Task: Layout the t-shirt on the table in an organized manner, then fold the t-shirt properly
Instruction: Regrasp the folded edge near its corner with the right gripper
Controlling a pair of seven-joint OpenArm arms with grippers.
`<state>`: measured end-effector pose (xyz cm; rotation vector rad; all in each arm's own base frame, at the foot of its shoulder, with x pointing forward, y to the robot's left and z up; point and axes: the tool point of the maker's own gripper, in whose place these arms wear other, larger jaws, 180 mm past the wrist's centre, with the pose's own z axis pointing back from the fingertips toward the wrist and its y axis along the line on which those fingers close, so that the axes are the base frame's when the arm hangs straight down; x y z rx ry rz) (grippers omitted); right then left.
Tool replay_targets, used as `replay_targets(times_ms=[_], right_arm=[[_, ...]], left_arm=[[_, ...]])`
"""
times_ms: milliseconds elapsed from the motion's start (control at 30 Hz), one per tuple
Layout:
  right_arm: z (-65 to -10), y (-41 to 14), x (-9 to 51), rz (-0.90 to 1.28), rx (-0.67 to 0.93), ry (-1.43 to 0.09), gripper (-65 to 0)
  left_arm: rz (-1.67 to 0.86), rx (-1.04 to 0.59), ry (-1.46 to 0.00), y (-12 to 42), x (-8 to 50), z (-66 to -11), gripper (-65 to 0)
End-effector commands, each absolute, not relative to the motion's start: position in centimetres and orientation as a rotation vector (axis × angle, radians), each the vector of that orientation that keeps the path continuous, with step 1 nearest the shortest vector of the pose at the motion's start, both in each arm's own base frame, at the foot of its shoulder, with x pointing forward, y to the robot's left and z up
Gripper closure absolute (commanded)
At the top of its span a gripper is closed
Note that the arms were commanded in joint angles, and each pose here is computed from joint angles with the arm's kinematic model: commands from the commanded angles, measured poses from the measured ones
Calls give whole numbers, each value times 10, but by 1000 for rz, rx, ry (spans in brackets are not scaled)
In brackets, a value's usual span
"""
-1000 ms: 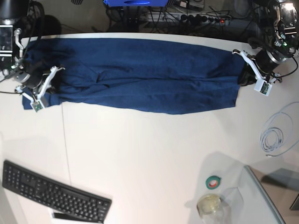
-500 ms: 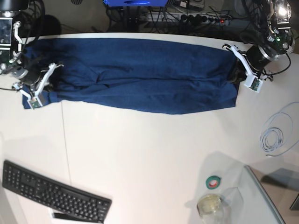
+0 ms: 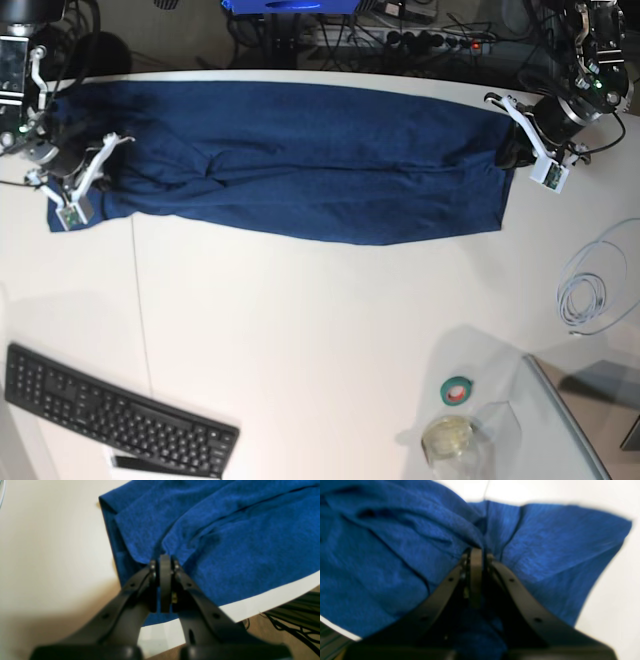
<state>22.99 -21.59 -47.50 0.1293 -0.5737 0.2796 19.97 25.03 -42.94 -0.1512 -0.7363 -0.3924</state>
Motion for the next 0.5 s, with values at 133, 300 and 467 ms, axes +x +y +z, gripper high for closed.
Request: replay_targets(times_ms=[133, 300, 467], right_arm=[[-458, -218, 234, 296, 113, -626, -276], [-428, -199, 239, 356, 96, -663, -365], [-417, -167, 259, 426, 137, -706, -360]], left_arm=[[-399, -150, -770, 253, 205, -420, 0], [-397, -147, -774, 254, 206, -419, 0], [-403, -152, -774, 252, 206, -419, 0]])
